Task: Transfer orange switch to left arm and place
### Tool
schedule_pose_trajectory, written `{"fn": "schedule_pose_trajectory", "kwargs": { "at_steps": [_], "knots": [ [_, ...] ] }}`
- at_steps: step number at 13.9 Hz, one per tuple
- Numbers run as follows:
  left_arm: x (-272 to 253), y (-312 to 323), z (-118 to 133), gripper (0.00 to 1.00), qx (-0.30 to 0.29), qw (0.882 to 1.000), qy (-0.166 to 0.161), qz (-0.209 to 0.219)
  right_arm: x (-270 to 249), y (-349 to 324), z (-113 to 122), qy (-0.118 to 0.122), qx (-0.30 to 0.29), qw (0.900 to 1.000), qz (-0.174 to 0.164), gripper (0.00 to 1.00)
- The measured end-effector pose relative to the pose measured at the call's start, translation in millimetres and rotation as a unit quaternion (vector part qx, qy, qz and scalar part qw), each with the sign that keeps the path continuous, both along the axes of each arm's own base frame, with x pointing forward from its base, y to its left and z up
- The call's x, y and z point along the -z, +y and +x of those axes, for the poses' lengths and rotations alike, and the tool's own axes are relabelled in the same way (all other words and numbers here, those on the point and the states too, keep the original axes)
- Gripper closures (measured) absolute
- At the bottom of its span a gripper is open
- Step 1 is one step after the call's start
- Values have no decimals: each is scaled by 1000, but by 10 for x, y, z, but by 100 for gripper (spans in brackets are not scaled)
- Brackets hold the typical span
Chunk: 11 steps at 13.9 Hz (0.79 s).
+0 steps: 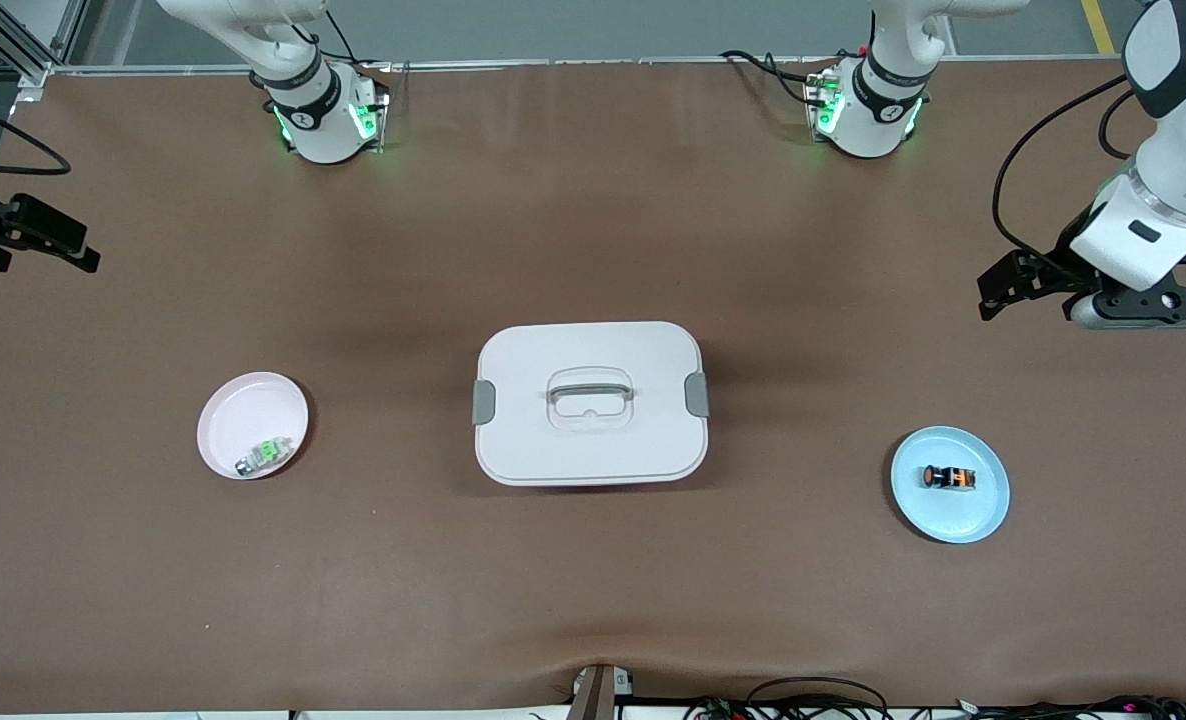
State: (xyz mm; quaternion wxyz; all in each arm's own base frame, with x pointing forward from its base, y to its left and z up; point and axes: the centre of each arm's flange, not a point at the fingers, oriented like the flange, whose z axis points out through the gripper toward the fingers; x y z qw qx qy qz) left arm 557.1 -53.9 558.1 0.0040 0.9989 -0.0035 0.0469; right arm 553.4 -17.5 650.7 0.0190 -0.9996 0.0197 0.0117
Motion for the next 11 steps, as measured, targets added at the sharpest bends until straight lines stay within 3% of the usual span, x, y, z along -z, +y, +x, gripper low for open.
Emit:
{"fn": "schedule_pose_trajectory", "kwargs": {
  "at_steps": [11],
  "knots": [
    [-16,61,10,0,-6,1000,-2,1,1,-32,-1,0,1,1000,-13,0]
  ]
}}
